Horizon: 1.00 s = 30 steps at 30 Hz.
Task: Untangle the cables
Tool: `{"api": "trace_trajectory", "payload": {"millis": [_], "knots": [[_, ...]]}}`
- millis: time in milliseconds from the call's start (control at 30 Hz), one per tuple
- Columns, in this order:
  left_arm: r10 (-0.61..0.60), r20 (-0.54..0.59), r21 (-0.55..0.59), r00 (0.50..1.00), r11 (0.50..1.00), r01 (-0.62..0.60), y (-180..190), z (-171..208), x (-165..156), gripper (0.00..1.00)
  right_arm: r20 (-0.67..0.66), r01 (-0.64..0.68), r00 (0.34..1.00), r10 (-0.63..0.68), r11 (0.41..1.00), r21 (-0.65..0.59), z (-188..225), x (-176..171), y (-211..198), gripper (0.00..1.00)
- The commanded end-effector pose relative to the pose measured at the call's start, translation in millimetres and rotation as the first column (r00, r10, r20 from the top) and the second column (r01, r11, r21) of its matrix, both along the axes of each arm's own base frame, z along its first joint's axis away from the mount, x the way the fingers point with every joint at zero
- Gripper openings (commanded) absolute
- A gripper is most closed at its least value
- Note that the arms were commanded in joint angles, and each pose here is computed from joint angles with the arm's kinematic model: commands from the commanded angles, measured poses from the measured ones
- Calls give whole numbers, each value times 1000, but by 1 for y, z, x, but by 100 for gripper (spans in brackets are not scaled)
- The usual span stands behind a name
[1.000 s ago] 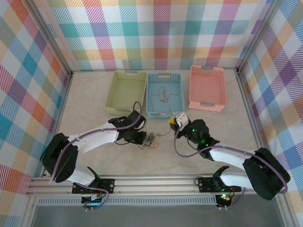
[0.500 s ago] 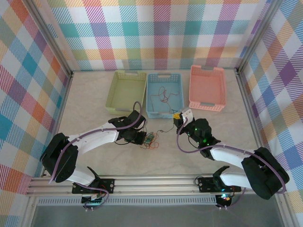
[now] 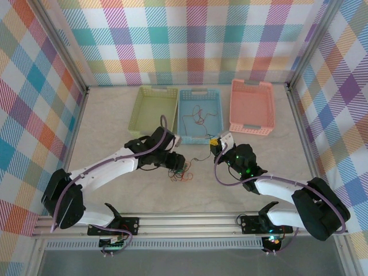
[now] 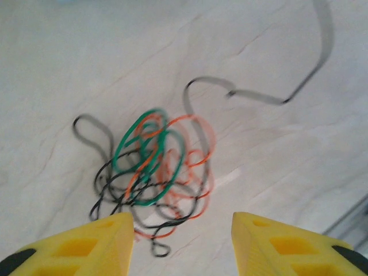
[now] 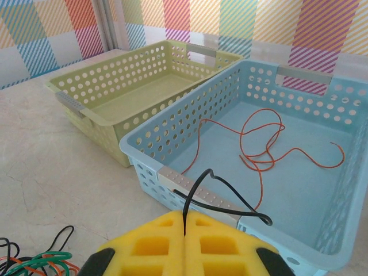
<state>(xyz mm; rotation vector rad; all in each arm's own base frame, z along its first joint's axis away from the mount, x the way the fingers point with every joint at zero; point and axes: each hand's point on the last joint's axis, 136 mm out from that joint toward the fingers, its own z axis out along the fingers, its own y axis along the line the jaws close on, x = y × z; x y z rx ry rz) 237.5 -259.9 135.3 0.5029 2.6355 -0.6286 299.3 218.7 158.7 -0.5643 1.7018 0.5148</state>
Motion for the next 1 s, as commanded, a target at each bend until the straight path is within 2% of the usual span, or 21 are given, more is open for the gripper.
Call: {"api": "trace_trajectory", "payload": {"millis": [0, 133, 367, 700, 967], "knots": [[-43, 69, -73, 997, 996, 48, -27, 31, 12, 48, 4, -3, 1000, 3, 999, 32, 6, 4, 2, 0], [-118, 41, -57, 992, 991, 120, -54, 18, 22, 49, -6, 13, 1000, -13, 999, 50, 7, 6, -3, 0], [-168, 4, 17, 986, 986, 168, -73, -1, 36, 55, -22, 21, 1000, -20, 998, 61, 5, 8, -6, 0], [-259, -65, 33, 964, 965, 261, -95, -26, 41, 58, -24, 19, 1000, -18, 997, 72, 7, 8, -7, 0], [-347, -104, -4, 932, 937, 348, -111, -34, 32, 57, -23, 27, 999, -25, 997, 75, 7, 9, -9, 0]]}}
